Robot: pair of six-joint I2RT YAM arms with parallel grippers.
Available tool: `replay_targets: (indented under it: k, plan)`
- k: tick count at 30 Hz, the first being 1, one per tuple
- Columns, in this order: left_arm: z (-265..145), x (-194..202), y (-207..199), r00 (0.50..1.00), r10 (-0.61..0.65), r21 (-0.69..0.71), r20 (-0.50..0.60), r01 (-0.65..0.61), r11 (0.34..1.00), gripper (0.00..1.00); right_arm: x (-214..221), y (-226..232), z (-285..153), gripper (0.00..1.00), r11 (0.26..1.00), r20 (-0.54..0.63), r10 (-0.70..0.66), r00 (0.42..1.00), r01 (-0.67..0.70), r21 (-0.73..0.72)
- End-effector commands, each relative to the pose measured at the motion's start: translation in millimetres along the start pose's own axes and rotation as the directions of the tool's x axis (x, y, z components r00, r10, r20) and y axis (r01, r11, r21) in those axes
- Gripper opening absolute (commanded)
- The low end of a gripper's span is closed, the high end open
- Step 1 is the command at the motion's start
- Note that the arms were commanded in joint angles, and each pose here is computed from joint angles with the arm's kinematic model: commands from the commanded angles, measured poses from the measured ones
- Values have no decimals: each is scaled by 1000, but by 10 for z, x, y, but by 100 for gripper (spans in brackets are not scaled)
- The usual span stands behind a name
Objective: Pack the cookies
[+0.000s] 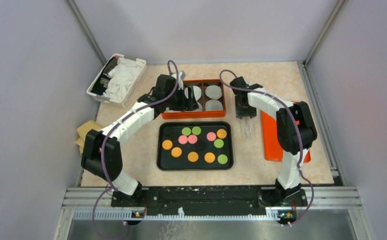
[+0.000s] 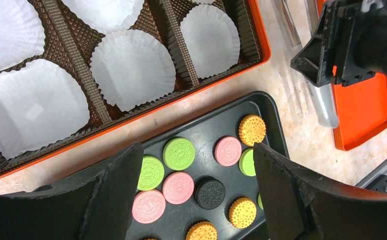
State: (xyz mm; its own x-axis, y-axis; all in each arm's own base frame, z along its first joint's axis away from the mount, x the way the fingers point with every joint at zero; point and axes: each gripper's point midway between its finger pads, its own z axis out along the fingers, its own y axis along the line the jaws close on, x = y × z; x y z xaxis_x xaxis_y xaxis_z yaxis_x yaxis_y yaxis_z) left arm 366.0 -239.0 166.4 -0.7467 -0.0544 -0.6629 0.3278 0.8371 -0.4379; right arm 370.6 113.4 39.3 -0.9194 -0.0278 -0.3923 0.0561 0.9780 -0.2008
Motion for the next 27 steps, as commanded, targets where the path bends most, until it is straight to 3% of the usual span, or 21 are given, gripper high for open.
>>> replay_targets:
  k: [1, 10, 19, 23, 27]
  plan:
    - [-188, -239, -171, 996, 22, 49, 85, -26, 998, 87, -455, -137, -555, 45, 1000, 129, 0, 992, -1, 3]
    - [-265, -322, -223, 994, 34, 58, 108, -40, 998, 87, -724, -161, -894, 53, 1000, 191, 10, 981, -6, -24]
    - [-427, -489, -108, 983, 50, -42, 177, -43, 998, 88, -687, -160, -966, 53, 999, 184, 8, 983, 0, -47]
    - [-563, -583, 146, 976, 51, -207, 213, -6, 978, 88, -664, -168, -1024, 47, 998, 193, 10, 981, 2, -62]
    - [-876, -721, 490, 964, 69, -446, 257, 55, 893, 86, -666, -185, -1156, 39, 996, 232, 24, 973, -2, -93]
